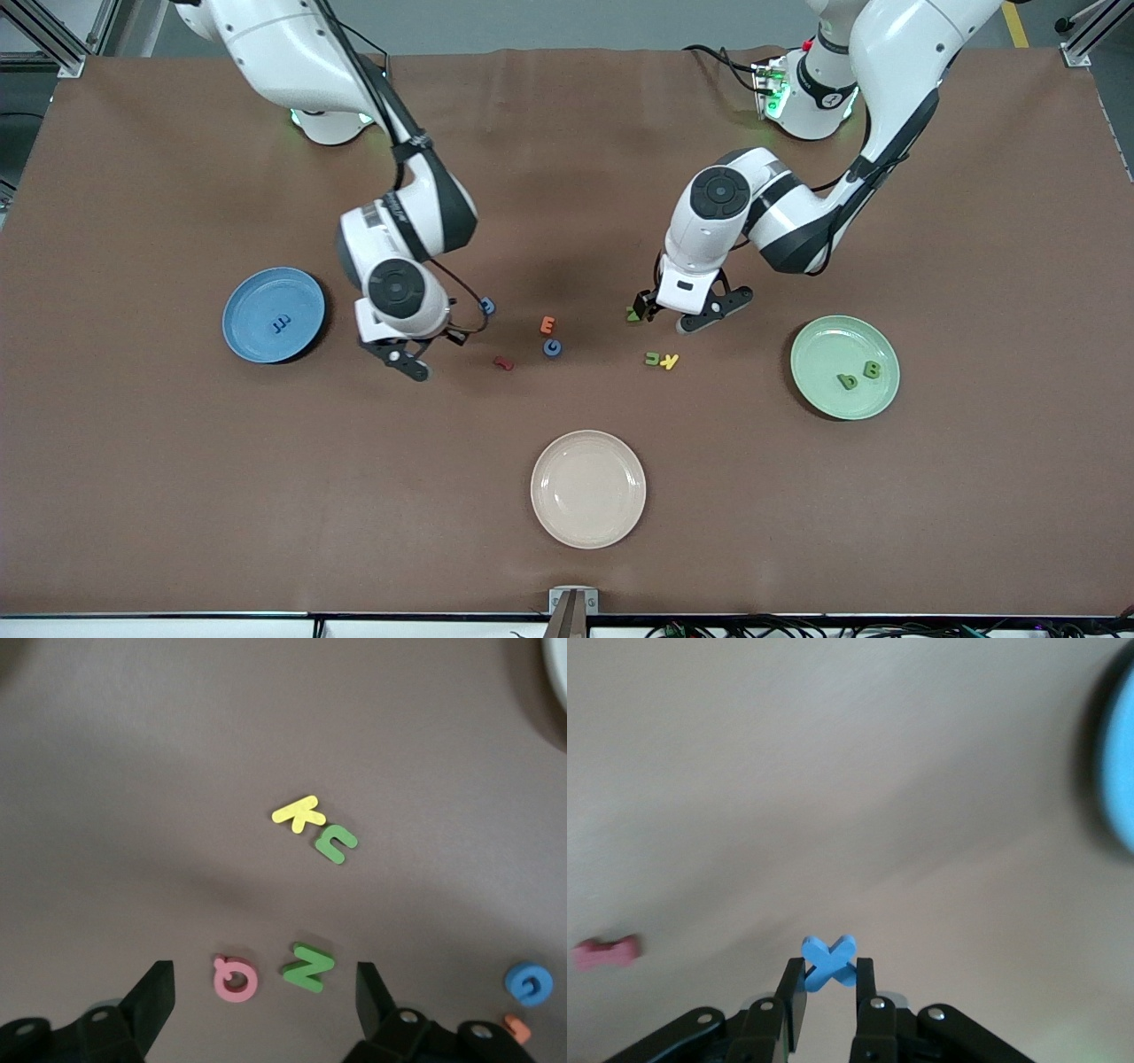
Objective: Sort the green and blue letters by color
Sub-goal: 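Place the blue x on the blue plate while the left gripper reaches green N, then grasp the green N with the left gripper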
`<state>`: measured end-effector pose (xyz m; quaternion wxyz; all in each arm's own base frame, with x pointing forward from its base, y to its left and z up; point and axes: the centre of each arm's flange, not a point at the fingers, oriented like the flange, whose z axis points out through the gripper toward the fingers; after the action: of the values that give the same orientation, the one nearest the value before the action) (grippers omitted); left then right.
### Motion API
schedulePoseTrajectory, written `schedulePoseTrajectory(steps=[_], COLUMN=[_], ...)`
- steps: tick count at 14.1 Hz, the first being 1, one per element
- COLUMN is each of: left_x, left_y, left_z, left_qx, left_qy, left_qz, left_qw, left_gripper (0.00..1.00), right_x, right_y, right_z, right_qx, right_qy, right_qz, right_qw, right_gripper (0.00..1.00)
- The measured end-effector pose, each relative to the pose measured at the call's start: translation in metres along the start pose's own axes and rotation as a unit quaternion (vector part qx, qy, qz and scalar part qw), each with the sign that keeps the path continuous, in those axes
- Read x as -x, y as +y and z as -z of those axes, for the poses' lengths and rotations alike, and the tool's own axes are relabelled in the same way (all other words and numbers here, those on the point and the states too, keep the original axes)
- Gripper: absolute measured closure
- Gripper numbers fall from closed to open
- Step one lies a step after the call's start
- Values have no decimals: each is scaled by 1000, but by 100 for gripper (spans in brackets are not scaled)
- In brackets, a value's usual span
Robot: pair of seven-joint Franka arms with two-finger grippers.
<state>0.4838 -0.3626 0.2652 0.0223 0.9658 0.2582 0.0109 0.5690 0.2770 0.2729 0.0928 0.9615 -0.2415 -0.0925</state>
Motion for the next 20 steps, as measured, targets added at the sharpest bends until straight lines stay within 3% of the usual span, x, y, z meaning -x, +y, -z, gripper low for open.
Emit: schedulePoseTrajectory(steps=[4, 6, 9, 13, 18, 20], left_x=[26, 38, 42, 46, 52, 56], left_y=[14, 20, 20, 17, 19, 21], left_z=[-28, -41, -59, -75, -86, -90], left_qx=[-2, -3, -6, -14, -4, 0], left_qy=[9, 21, 40, 28, 11, 6], left_qz=[27, 2, -52, -118, -132, -140], left_qw=[1000, 1000, 998, 993, 991, 990], left_gripper=[15, 29, 30, 31, 37, 38], right_x=[-38, -53, -64, -86, -105, -106], right_y=[81, 124, 176, 251, 314, 319], right_z=[7, 5, -8, -44, -76, -79], right_qx=[14, 12, -2, -30, -45, -46], right_qy=[-13, -18, -16, -10, -14, -15], right_qz=[58, 79, 109, 147, 167, 165], right_qw=[998, 997, 994, 989, 985, 985], right_gripper=[73, 73, 73, 73, 73, 60])
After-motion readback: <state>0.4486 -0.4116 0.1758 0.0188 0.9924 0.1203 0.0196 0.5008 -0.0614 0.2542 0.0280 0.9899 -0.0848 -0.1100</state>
